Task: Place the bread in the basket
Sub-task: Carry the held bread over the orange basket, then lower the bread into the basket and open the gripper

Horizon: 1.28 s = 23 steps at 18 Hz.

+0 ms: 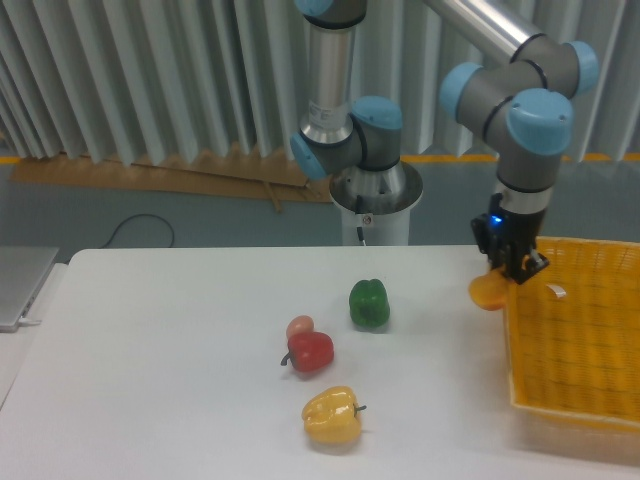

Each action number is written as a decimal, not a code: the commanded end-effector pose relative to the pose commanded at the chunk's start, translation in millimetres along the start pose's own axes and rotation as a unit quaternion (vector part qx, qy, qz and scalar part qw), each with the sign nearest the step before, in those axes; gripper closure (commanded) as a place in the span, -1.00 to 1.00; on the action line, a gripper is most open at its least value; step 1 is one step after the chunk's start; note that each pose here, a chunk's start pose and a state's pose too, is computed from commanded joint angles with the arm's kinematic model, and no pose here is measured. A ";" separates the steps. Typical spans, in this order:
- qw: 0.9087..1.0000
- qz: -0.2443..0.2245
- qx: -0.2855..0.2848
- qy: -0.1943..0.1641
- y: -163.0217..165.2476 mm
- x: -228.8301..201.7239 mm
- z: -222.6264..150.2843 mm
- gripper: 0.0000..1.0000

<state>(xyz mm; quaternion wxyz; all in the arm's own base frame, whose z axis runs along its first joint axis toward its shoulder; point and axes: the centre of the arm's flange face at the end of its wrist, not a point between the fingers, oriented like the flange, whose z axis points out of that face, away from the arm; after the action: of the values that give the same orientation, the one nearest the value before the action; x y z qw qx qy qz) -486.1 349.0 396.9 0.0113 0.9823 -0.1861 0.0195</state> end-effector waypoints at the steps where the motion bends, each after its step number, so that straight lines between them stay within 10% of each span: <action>1: 1.000 -0.001 0.001 0.001 6.8 -5.5 4.7 0.71; 12: 1.000 0.007 0.002 -0.003 51.3 -39.9 42.3 0.67; 15: 1.000 0.010 0.002 -0.003 56.2 -42.7 42.7 0.31; 17: 1.000 0.019 0.002 -0.004 57.1 -44.4 44.9 -0.88; 23: 0.999 0.032 0.004 -0.015 53.7 -42.2 34.0 -1.00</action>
<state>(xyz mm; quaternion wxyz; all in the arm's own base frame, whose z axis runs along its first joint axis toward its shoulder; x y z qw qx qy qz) -543.8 313.4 361.9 0.0036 0.9760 -0.2175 0.0059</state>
